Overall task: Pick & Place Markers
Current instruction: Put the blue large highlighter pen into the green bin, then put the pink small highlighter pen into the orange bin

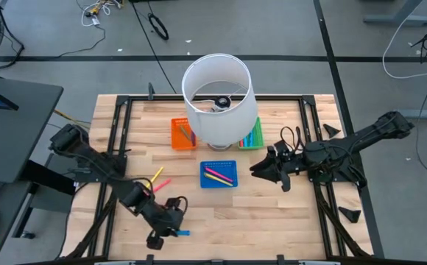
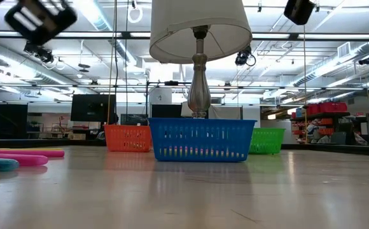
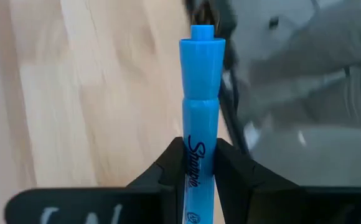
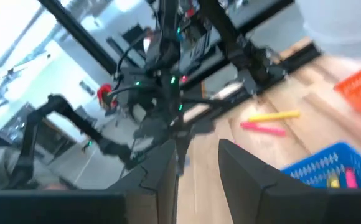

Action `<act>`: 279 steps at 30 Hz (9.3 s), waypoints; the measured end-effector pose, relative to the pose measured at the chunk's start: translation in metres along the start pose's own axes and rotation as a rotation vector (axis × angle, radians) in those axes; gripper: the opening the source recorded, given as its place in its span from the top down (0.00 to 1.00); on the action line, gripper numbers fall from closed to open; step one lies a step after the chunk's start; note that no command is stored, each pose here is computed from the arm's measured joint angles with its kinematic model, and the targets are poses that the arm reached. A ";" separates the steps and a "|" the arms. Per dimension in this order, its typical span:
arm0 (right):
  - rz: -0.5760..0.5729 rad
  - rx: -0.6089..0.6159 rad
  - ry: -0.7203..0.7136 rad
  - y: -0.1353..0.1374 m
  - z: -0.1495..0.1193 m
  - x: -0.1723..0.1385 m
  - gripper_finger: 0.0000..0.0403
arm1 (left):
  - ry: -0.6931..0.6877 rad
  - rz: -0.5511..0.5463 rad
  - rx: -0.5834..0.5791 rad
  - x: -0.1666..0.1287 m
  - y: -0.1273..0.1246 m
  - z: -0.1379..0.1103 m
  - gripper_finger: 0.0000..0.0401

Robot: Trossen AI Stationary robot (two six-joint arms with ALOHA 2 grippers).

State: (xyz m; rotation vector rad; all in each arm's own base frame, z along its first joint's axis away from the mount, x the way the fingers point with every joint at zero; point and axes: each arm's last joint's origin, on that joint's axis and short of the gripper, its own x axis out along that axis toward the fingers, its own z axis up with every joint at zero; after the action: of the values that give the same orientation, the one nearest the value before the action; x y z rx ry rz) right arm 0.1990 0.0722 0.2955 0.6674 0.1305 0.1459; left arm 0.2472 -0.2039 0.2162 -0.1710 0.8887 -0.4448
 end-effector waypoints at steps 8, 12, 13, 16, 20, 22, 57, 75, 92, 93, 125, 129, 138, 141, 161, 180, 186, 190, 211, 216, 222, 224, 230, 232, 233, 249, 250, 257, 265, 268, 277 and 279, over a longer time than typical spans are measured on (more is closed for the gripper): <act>0.034 -0.107 -0.101 0.003 -0.002 0.020 0.69 | -0.241 0.189 -0.004 -0.002 -0.003 0.012 0.84; 0.052 -0.147 -0.110 0.005 -0.007 0.028 0.69 | -0.345 0.273 -0.030 -0.004 -0.001 0.018 0.84; 0.058 -0.156 -0.104 0.006 -0.009 0.029 0.69 | -0.375 0.293 -0.043 -0.004 0.000 0.020 0.84; 0.071 -0.190 -0.080 0.009 -0.015 0.029 0.69 | -0.504 0.342 -0.084 -0.008 0.003 0.031 0.84; 0.091 -0.234 -0.059 0.014 -0.020 0.028 0.69 | -0.667 0.373 -0.117 -0.015 0.008 0.048 0.84; 0.099 -0.250 -0.054 0.016 -0.022 0.028 0.69 | -0.720 0.394 -0.144 -0.017 0.013 0.054 0.84; -0.079 -0.490 -0.022 0.057 -0.013 0.061 0.54 | -0.966 0.363 -0.093 -0.081 0.050 0.151 0.84; -0.083 -0.494 -0.060 0.066 -0.008 0.089 0.61 | -0.961 0.374 -0.055 -0.084 0.048 0.154 0.84; -0.055 -0.351 -0.037 0.069 -0.013 0.087 0.89 | -0.942 0.369 -0.083 -0.082 0.049 0.152 0.47; -0.060 -0.322 -0.026 0.069 -0.015 0.087 0.89 | -0.931 0.371 -0.083 -0.081 0.049 0.151 0.46; -0.717 0.630 0.439 0.022 -0.084 0.048 0.89 | -0.693 0.360 -0.102 -0.061 0.032 0.127 0.47; -0.641 0.724 0.440 0.005 -0.102 0.048 0.89 | -0.693 0.360 -0.103 -0.061 0.033 0.127 0.47; -0.571 0.790 0.338 -0.053 -0.096 0.022 0.89 | -0.673 0.369 -0.099 -0.060 0.033 0.125 0.47; -0.577 0.776 0.314 -0.073 -0.086 0.010 0.89 | -0.666 0.373 -0.099 -0.060 0.034 0.125 0.47; -0.579 0.726 0.181 -0.173 -0.004 -0.034 0.89 | -0.659 0.395 -0.148 -0.060 0.038 0.124 0.47; -0.609 0.760 0.197 -0.231 0.006 -0.052 0.89 | -0.659 0.435 -0.162 -0.060 0.043 0.124 0.47; -0.648 0.746 0.221 -0.243 0.011 -0.040 0.89 | -0.658 0.434 -0.162 -0.060 0.043 0.124 0.47; -0.653 0.738 0.231 -0.249 0.018 -0.034 0.88 | -0.657 0.433 -0.162 -0.060 0.043 0.124 0.47; -0.662 0.715 0.241 -0.252 0.019 -0.032 0.66 | -0.646 0.410 -0.181 -0.060 0.042 0.123 0.47; -0.654 0.706 0.232 -0.252 0.020 -0.031 0.62 | -0.645 0.411 -0.181 -0.060 0.042 0.123 0.47; -0.588 0.663 0.198 -0.249 0.027 -0.028 0.62 | -0.645 0.411 -0.181 -0.060 0.042 0.123 0.47; -0.543 0.645 0.195 -0.246 0.030 -0.028 0.62 | -0.643 0.402 -0.185 -0.059 0.042 0.123 0.47; -0.447 0.449 0.230 -0.220 0.039 -0.037 0.65 | -0.642 0.358 -0.228 -0.059 0.041 0.122 0.47; -0.421 0.383 0.235 -0.208 0.042 -0.041 0.67 | -0.641 0.347 -0.236 -0.059 0.041 0.122 0.47; -0.409 0.357 0.235 -0.202 0.043 -0.043 0.67 | -0.642 0.342 -0.244 -0.059 0.041 0.122 0.47; -0.164 0.141 0.194 -0.098 0.034 -0.053 0.71 | -0.656 0.327 -0.272 -0.059 0.040 0.123 0.47; -0.148 0.142 0.187 -0.093 0.033 -0.052 0.71 | -0.656 0.327 -0.271 -0.059 0.040 0.123 0.47; -0.016 0.076 0.070 -0.054 0.028 -0.045 0.71 | -0.657 0.323 -0.271 -0.059 0.040 0.123 0.47; 0.052 0.016 -0.013 -0.024 0.015 -0.034 0.71 | -0.657 0.323 -0.271 -0.059 0.040 0.123 0.47; 0.059 -0.015 -0.023 -0.016 0.008 -0.030 0.71 | -0.657 0.323 -0.271 -0.059 0.040 0.123 0.47; 0.133 -0.062 -0.049 0.007 -0.013 -0.010 0.71 | -0.662 0.315 -0.296 -0.059 0.040 0.123 0.47; 0.154 -0.045 -0.050 0.010 -0.017 -0.005 0.71 | -0.662 0.314 -0.296 -0.059 0.040 0.123 0.47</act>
State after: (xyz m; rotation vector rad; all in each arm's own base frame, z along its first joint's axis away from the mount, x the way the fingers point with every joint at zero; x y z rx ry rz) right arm 0.1902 0.0888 0.2887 0.6356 0.0280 0.2788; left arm 0.3232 -0.1466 0.3221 -0.4157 0.3116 0.0512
